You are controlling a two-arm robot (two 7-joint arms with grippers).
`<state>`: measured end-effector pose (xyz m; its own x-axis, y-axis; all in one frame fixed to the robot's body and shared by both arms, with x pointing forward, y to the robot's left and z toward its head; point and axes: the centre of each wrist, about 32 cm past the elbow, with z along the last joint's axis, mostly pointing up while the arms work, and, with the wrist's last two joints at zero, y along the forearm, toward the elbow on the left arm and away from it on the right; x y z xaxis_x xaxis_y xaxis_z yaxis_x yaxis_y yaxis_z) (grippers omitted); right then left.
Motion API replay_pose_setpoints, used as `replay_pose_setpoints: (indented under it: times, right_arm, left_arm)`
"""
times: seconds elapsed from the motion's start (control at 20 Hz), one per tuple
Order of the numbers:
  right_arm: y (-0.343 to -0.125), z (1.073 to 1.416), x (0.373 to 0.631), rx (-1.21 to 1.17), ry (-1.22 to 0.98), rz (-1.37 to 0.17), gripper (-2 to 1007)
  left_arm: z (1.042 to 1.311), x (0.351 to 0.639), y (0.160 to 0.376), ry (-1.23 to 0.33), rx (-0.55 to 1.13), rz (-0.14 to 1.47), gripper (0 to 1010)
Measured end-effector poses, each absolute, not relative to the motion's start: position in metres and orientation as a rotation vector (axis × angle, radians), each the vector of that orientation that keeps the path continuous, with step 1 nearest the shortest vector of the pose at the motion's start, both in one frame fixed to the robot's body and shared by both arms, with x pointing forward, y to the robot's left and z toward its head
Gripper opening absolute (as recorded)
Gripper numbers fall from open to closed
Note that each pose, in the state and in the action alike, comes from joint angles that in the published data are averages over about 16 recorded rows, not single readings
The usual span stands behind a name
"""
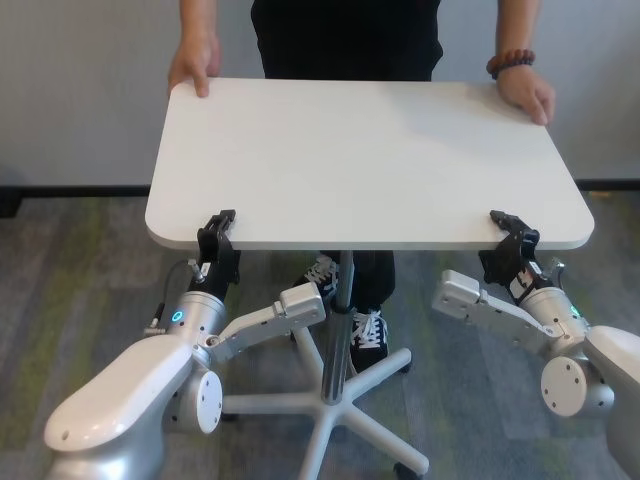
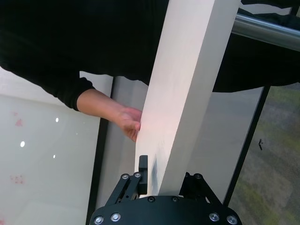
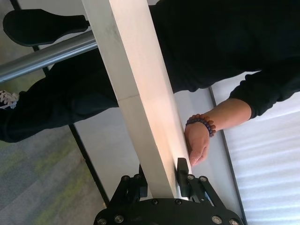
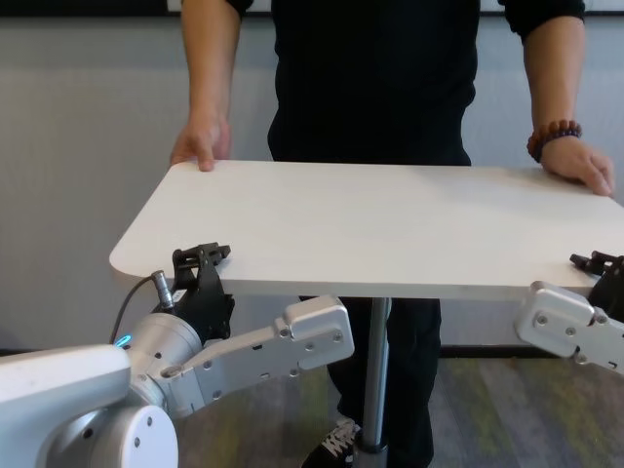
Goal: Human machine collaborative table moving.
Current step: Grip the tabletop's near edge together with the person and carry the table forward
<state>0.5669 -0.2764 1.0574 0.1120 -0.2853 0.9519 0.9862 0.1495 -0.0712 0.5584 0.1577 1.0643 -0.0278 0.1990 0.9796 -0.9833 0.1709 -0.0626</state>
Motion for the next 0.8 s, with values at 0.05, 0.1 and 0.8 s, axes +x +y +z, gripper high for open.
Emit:
replay_pose_setpoints:
  times: [0.05,0.1,0.8]
  right_arm:
    - [-0.276,1.056,0.567,-0.936,-0.985,-1.169,350]
    - [-0.276,1.055,0.568,-0.936,-0.983,-1.169,351]
    - [-0.277,1.045,0.571,-0.937,-0.956,-1.164,352]
  left_arm:
    - [1.064,0.558,0.158,-1.175,0.913,1.198,325]
    - [1.064,0.558,0.158,-1.175,0.912,1.198,325]
    - [1.065,0.557,0.158,-1.177,0.906,1.201,325]
